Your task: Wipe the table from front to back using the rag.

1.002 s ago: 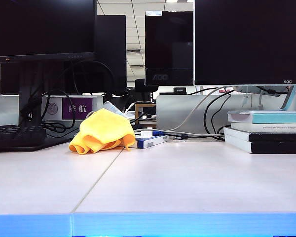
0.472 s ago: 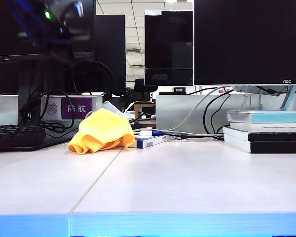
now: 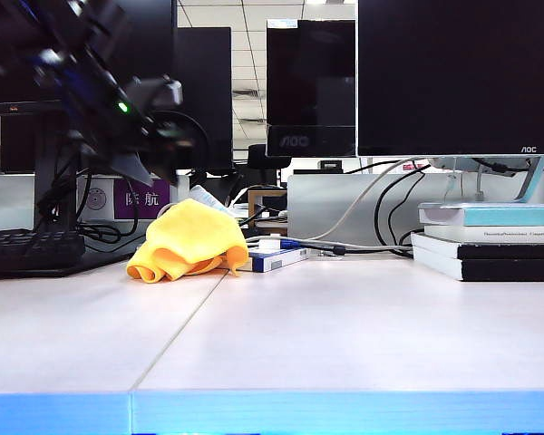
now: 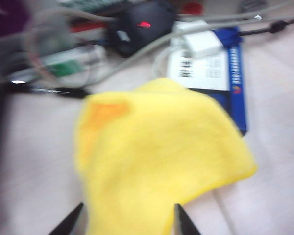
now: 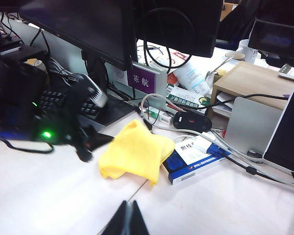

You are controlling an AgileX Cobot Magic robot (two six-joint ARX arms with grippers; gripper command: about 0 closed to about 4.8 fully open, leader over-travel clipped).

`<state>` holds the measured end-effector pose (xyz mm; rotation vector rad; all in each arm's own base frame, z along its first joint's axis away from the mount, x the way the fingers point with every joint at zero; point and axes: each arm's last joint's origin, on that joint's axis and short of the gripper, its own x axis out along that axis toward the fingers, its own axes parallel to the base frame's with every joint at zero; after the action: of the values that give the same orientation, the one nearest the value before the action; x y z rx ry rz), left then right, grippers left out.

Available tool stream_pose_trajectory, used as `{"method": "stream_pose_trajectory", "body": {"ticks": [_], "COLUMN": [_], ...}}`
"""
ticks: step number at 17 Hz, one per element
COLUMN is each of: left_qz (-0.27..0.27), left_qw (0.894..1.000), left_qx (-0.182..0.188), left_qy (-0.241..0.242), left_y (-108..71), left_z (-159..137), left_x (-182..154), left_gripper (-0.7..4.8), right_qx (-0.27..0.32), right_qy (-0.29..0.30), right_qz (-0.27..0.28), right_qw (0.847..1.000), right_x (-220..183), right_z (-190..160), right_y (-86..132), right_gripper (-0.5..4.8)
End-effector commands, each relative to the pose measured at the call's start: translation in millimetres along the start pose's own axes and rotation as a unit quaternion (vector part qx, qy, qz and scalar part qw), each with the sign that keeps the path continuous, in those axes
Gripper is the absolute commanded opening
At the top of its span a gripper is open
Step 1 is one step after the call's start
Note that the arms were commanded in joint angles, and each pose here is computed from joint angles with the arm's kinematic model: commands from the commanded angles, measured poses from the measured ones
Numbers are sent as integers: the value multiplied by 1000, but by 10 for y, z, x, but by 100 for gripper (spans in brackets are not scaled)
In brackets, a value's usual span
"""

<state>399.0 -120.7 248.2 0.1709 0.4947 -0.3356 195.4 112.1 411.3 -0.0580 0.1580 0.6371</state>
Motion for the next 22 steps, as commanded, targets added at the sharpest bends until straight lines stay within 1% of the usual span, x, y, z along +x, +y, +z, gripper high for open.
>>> {"method": "stream_pose_trajectory", "body": {"ticks": [1,2,4,5,6,7,8,9,11,12,13,15,16,17,18,19,20,21,22], "left_qz": [-1,-1,3,15,15,16,23,35,37,34,35,34,33,33,34,38,44,44,43], "left_qw": [998,997,996,995,995,995,995,995,994,995,995,996,997,997,996,996,995,996,996], "left_qx": [-47,-57,-59,-60,-59,-57,-56,-57,-58,-57,-56,-56,-56,-56,-56,-56,-56,-56,-53], "left_qy": [-47,-51,-72,-81,-83,-79,-79,-80,-81,-80,-76,-67,-51,-52,-54,-58,-63,-60,-49], "left_y": [-27,-30,-36,-38,-33,-23,-15,-4,4,-27,-35,-48,-64,-69,-71,-69,-65,-63,-66], "left_z": [-33,-83,-193,-285,-261,-192,-163,-132,-84,-97,-148,-254,-400,-457,-486,-487,-481,-487,-507], "left_x": [222,307,507,715,840,985,1048,1116,1268,1386,1457,1539,1647,1692,1720,1725,1730,1731,1733], "left_gripper": [238,239,248,291,381,382,381,369,360,247,205,204,147,101,76,68,6,-7,-7], "right_qx": [-1,-1,-1,0,0,0,0,0,0,0,0,0,0,1,1,1,1,1,1], "right_qy": [-11,-11,-9,-5,-5,-4,-4,-3,-3,-3,-3,-3,-1,2,4,6,6,6,6], "right_qz": [2,1,2,2,2,2,2,2,2,2,2,2,2,2,2,2,2,2,2], "right_qw": [1000,1000,1000,1000,1000,1000,1000,1000,1000,1000,1000,1000,1000,1000,1000,1000,1000,1000,1000], "right_x": [-3,-3,-3,-3,-3,-2,-2,-2,0,0,0,2,20,36,44,59,63,63,62], "right_z": [33,33,30,22,22,20,19,17,18,18,17,16,9,1,-4,-11,-12,-12,-12], "right_y": [1,0,1,2,2,2,2,2,1,1,1,1,-1,-3,-4,-6,-6,-6,-6], "right_gripper": [-1,-1,-1,-1,-1,-1,-1,-1,-1,-1,-1,-1,-1,-1,-1,-1,-1,-1,-1]}}
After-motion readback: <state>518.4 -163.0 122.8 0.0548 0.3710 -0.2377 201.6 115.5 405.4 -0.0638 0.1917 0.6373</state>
